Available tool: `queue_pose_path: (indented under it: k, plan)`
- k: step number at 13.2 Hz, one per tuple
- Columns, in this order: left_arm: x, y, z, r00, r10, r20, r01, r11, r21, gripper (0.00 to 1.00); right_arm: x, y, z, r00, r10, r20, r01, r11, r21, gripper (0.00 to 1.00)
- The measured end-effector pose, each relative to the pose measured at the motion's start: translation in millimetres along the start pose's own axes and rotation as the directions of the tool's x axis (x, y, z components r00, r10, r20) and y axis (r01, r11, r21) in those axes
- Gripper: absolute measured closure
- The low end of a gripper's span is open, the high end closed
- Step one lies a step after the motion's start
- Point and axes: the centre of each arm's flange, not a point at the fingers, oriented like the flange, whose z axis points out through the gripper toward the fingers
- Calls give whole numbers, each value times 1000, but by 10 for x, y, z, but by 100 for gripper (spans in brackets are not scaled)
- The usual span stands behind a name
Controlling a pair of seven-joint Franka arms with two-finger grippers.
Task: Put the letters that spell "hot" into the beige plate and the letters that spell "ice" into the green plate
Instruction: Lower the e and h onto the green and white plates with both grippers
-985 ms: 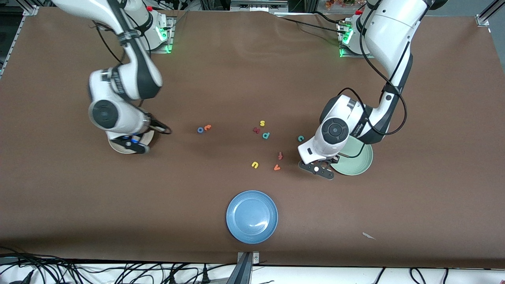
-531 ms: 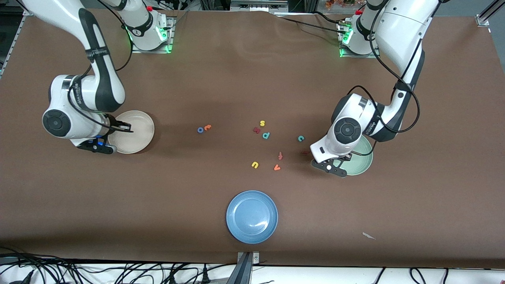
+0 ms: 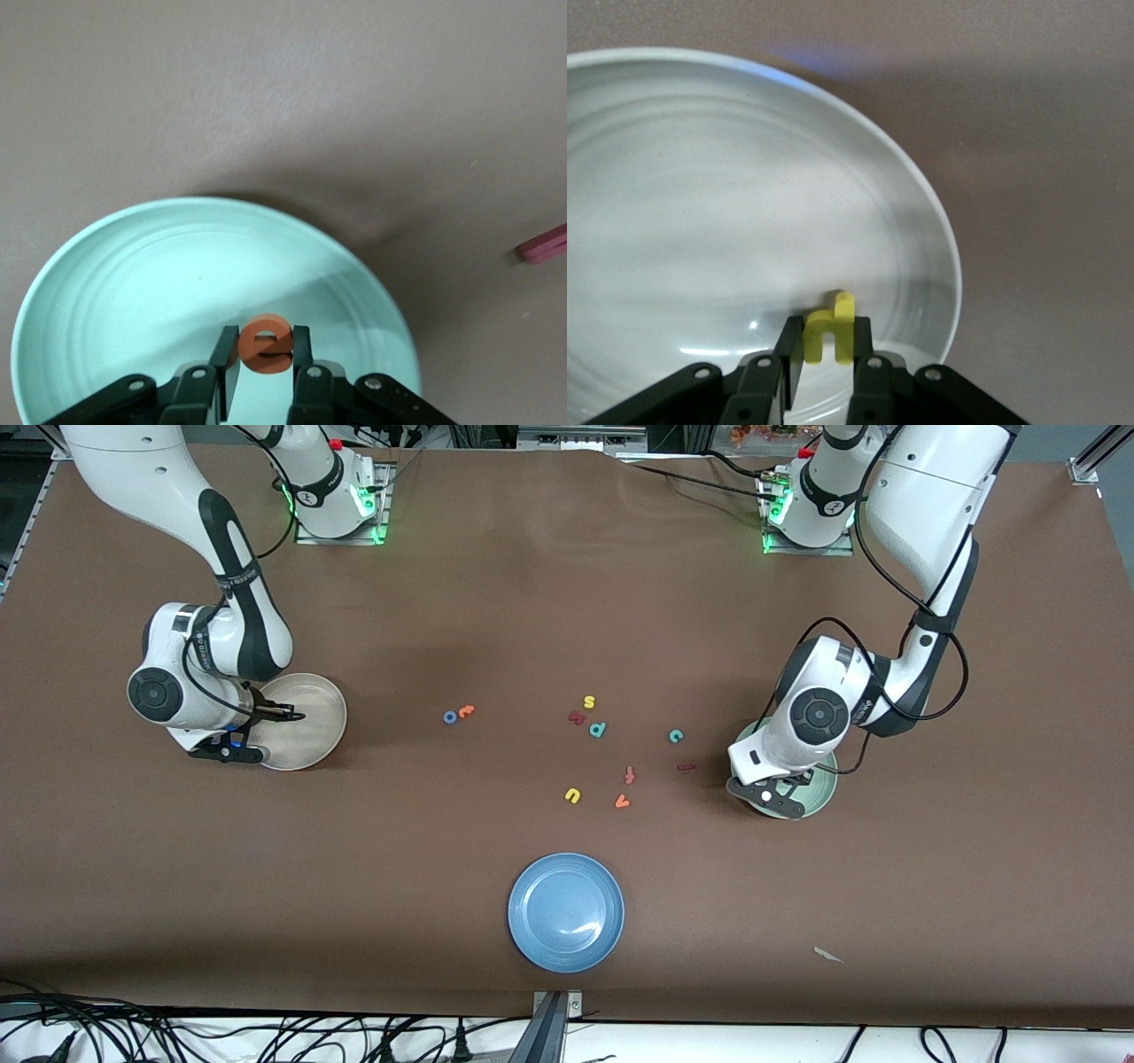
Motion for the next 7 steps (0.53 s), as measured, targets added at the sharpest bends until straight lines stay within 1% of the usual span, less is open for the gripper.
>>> queue_pose_path:
  k: [1,2,3,4,5,6,7]
  plan:
    - [-25,-46,29,1000,0,5,0,1000,-2,72,3,11,-10,1000,-1,-3,1,1000,1,72]
    - [-34,-71,39,1000,5,6,-5,1000,-3,72,5,16,-30,1000,-1,-8,1,1000,2,63]
    - [-34,-75,37,1000,8,6,-8,1000,-3,68,6,16,-63,1000,-1,-13,1,1000,5,55]
    - [-27,-70,29,1000,11,3,-11,1000,-3,60,6,16,-113,1000,0,-17,1,1000,9,44]
    - [-12,-60,9,1000,14,-2,-14,1000,-3,49,3,12,-180,1000,1,-13,-1,1000,14,35]
    - [12,-37,-26,1000,18,-10,-18,1000,-3,41,1,-5,-268,1000,8,-4,-8,1000,20,24]
    - [40,-4,-78,1000,24,-20,-24,1000,-2,30,1,-46,-373,1000,28,7,-28,999,27,15]
